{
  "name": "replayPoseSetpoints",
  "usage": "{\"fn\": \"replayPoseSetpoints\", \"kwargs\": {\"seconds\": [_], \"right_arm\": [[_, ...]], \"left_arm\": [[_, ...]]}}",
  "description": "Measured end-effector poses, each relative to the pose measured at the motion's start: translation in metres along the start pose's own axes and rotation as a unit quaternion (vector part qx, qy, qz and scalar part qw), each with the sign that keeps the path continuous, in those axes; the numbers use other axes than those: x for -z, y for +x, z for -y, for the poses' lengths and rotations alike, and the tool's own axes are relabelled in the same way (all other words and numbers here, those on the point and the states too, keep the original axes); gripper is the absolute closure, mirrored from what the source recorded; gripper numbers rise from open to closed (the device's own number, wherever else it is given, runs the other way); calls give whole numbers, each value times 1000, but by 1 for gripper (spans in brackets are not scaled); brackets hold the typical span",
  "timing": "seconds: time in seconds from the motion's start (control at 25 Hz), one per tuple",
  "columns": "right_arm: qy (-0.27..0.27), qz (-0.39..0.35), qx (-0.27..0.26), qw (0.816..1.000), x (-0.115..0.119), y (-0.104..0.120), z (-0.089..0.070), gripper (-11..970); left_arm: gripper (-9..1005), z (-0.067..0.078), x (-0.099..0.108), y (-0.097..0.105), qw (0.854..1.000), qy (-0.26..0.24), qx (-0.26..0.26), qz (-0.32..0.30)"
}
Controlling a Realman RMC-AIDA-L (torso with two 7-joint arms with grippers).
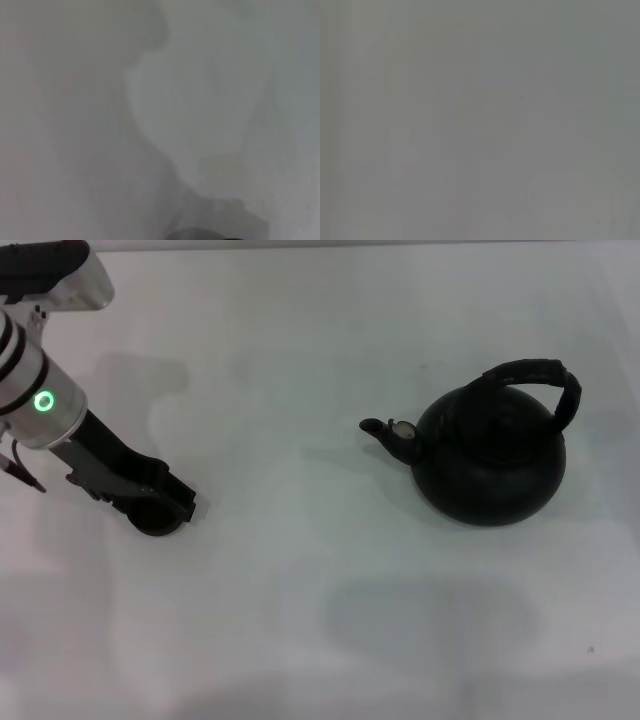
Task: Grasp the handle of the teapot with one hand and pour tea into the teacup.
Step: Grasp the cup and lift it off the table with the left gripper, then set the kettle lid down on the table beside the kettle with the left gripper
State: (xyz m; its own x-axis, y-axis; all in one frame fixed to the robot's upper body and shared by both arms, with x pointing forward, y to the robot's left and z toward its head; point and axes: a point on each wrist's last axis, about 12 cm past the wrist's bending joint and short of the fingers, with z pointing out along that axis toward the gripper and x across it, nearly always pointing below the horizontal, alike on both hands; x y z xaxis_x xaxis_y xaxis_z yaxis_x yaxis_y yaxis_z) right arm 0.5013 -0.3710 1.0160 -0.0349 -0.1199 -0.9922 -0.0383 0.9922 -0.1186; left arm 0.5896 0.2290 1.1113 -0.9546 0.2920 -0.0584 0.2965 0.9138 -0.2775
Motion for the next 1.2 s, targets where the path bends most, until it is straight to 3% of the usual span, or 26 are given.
{"fn": "replayPoseSetpoints", "kwargs": {"seconds": [0.08, 0.32, 0.52, 0.68, 0.96, 1.2], "right_arm": [[0, 1, 0, 1000, 0, 0, 0, 103], [1, -1, 4, 1000, -1, 0, 1, 103], [1, -1, 5, 1000, -1, 0, 1, 103], [-5, 0, 7, 1000, -2, -1, -1, 103], [-13, 20, 7, 1000, -3, -6, -3, 103], [-21, 37, 5, 999, -2, -9, -6, 103]], "left_arm": [[108, 1, 0, -1, 1000, -1, -1, -2], [254, 4, 1, -3, 1000, 0, -4, -3], [288, 5, 5, -5, 1000, -3, -9, 2], [287, 8, 19, -20, 999, -25, -29, 26], [287, 35, 34, -60, 992, -50, -91, 72], [287, 79, 19, -86, 984, -45, -162, 66]]}}
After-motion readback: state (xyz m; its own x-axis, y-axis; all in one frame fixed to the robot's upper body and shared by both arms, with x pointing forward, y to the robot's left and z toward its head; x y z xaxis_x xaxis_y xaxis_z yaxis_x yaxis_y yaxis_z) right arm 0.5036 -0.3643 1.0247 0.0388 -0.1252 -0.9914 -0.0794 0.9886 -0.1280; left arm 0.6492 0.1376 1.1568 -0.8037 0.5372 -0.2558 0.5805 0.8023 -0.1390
